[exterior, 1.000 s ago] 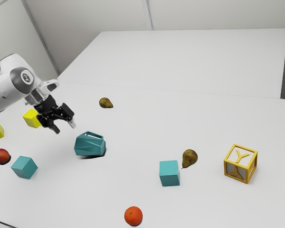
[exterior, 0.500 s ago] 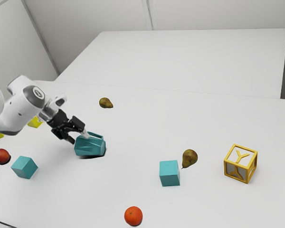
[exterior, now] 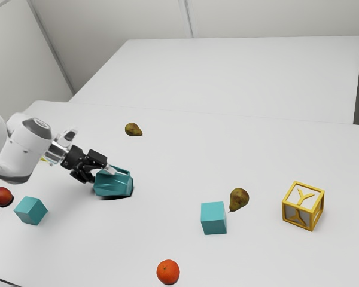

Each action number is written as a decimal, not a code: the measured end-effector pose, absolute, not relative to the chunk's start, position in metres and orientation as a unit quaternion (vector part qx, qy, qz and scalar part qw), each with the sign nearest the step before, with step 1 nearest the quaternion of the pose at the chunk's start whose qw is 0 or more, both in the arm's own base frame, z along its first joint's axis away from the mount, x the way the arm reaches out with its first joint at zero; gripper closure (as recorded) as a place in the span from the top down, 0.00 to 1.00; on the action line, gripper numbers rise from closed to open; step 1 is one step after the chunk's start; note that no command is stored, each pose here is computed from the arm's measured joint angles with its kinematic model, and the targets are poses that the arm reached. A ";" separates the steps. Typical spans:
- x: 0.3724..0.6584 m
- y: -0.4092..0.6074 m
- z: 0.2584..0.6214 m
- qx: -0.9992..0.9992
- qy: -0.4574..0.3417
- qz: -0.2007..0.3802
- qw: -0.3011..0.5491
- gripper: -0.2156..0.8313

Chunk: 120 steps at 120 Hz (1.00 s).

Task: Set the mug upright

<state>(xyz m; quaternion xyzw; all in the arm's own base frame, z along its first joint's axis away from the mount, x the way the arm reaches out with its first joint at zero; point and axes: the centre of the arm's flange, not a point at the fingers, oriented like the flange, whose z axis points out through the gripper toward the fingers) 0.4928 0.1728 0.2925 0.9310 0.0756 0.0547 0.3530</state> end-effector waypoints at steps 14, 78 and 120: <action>0.488 0.173 0.289 0.923 0.074 0.058 0.373 0.79; 0.481 0.167 0.286 0.913 0.045 0.072 0.400 0.26; 0.495 0.145 0.320 0.916 -0.002 0.106 0.386 0.07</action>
